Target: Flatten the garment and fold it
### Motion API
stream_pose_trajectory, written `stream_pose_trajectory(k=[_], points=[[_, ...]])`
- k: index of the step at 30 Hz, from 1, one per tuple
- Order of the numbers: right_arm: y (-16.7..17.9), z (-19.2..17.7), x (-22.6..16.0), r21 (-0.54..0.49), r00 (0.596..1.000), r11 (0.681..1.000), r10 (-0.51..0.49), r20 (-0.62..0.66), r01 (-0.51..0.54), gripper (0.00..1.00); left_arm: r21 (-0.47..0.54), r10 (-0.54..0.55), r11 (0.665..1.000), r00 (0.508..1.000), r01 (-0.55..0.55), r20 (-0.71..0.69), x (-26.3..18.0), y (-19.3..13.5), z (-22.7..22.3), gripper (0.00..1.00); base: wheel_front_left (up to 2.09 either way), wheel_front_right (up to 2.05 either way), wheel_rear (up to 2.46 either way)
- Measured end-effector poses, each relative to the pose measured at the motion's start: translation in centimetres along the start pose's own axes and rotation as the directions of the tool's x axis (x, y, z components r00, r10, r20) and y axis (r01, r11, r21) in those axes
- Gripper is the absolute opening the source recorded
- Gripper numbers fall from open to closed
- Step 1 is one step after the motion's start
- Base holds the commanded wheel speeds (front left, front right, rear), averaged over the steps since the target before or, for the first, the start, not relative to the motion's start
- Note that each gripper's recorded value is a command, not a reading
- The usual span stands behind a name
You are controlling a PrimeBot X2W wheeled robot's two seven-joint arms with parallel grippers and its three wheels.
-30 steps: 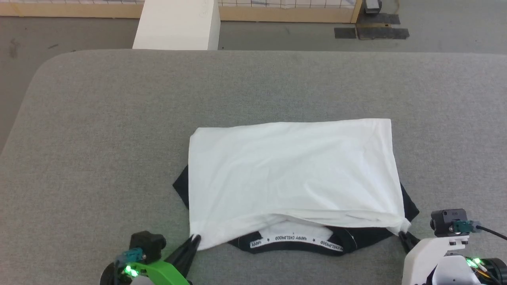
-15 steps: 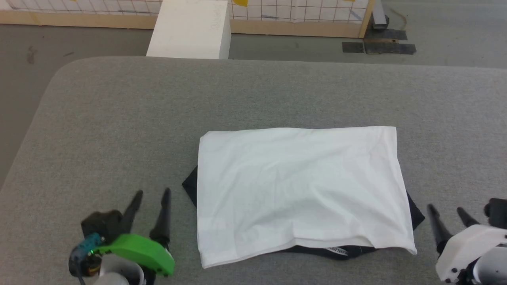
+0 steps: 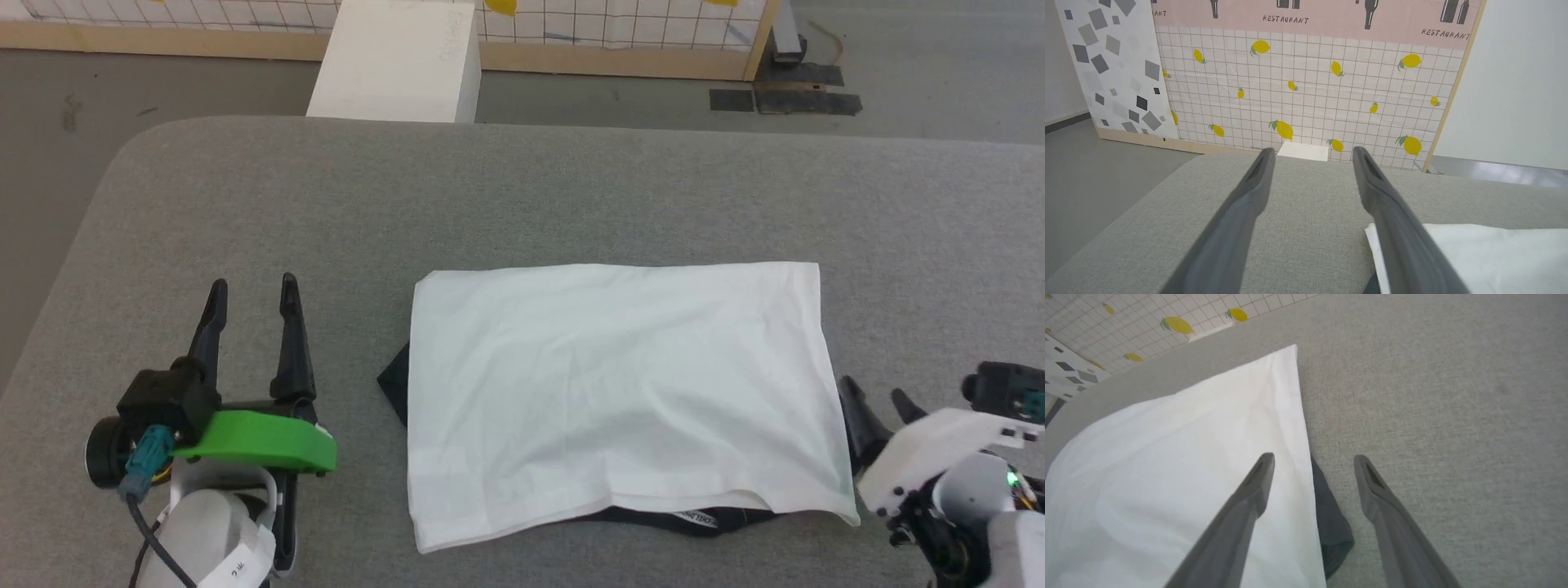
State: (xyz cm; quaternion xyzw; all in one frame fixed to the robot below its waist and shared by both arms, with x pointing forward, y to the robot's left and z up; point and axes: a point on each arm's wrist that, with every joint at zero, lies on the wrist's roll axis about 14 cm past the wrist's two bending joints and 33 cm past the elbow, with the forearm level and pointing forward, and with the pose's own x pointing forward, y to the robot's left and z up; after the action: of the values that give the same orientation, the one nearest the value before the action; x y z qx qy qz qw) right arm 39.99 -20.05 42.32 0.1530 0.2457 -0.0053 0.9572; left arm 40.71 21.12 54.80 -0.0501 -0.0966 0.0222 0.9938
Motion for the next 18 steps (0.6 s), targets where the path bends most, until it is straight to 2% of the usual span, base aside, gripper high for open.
stream_pose_trajectory(k=[4, 5, 9, 10, 11, 12, 13, 18], points=[[0.5, -2.7, 2.6, 0.054, 0.989, 0.999, 0.008, -0.145, -0.001, 1.0, 0.009, -0.031, 0.999, 0.999, 0.031, -0.017, 0.8, -0.4, -1.0, 1.0, 0.0, 0.0, 0.0], [0.9, -3.8, 3.4, 0.046, 0.977, 0.999, 0.013, -0.213, -0.003, 1.0, 0.013, -0.041, 0.999, 0.999, 0.042, -0.034, 0.8, -0.5, -1.6, 1.0, 0.0, 0.0, 0.0], [1.6, -4.4, 4.1, -0.009, 0.957, 1.0, 0.014, -0.291, -0.017, 1.0, 0.01, -0.047, 0.999, 0.998, 0.048, -0.04, 0.8, -0.7, -1.9, 1.0, 0.0, 0.0, 0.0], [1.6, -4.6, 4.1, -0.015, 0.951, 1.0, 0.013, -0.308, -0.019, 0.9, 0.009, -0.048, 0.999, 0.998, 0.048, -0.041, 0.8, -0.7, -1.9, 1.0, 0.0, 0.0, 0.0], [1.7, -4.6, 4.1, -0.018, 0.945, 1.0, 0.016, -0.326, -0.023, 0.46, 0.007, -0.049, 0.999, 0.998, 0.05, -0.041, 0.8, -0.8, -2.0, 1.0, 0.0, 0.0, 0.0], [1.9, -4.8, 4.1, -0.013, 0.939, 1.0, 0.022, -0.343, -0.029, 0.19, 0.006, -0.049, 0.999, 0.998, 0.049, -0.041, 0.8, -0.8, -1.9, 1.0, 0.0, 0.0, 0.0], [1.9, -4.9, 4.0, -0.014, 0.936, 0.999, 0.024, -0.352, -0.031, 0.0, 0.005, -0.05, 0.999, 0.998, 0.05, -0.041, 0.8, -0.8, -2.0, 1.0, 0.0, 0.0, 0.0], [2.0, -4.6, 3.8, 0.005, 0.943, 1.0, 0.03, -0.331, -0.03, 0.0, -0.007, -0.052, 0.999, 0.998, 0.052, -0.038, 0.9, -1.0, -2.0, 1.0, 0.0, 0.0, 0.0]])
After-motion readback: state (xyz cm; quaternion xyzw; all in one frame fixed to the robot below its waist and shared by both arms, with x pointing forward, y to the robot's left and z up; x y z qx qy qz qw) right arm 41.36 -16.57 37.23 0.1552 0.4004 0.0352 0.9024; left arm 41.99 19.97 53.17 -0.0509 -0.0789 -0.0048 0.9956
